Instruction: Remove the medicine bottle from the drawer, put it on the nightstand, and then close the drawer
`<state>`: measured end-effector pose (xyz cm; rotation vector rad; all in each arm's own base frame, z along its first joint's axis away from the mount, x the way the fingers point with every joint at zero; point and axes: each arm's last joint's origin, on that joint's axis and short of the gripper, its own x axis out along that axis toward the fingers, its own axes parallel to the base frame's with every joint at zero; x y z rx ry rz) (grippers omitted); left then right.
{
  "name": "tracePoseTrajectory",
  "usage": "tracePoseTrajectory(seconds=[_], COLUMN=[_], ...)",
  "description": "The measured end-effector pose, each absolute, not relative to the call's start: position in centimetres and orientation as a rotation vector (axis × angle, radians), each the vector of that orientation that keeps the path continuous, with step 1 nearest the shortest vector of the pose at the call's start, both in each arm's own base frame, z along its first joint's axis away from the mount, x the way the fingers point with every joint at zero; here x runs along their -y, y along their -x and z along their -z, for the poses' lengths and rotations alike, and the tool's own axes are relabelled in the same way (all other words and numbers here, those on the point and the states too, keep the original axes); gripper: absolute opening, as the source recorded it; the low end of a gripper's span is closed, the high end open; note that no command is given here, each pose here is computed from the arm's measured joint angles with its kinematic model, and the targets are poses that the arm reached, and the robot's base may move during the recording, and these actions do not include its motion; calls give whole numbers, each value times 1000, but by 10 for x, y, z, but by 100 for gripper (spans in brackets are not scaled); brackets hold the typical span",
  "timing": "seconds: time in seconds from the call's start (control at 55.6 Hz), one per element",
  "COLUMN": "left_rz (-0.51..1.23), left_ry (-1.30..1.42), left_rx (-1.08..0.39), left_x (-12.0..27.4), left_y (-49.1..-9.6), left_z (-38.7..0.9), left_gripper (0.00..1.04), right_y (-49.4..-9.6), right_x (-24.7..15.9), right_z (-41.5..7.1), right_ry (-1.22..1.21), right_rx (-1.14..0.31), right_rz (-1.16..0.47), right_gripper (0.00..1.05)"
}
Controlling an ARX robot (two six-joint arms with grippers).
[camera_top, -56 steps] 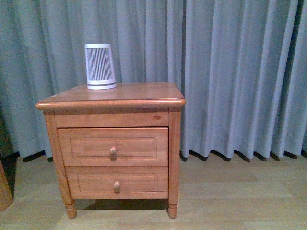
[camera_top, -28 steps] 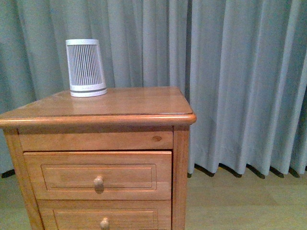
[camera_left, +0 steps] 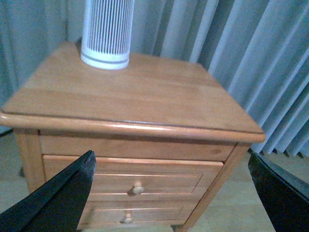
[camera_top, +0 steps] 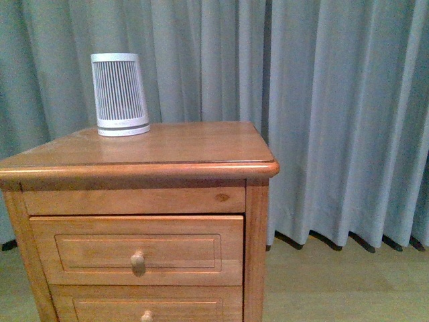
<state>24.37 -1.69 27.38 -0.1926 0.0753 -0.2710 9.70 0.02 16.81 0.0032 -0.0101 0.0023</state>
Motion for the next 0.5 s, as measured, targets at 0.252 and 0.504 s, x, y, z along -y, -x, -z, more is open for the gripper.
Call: tracePoseTrajectory(seconds=[0.252,0.504], left_rz=[301,270], left_ry=[145,69], left_rx=[-364,-550], left_x=[76,104], left_y=[-317,-377], left_z=[-185,-136], left_gripper=[98,98], right_y=[-97,-97], right_x=[0,0], right_z=[-168,-168], right_ry=[-3,-3], right_rx=[10,10], right_rz=[-2,-3], right_gripper=[98,98])
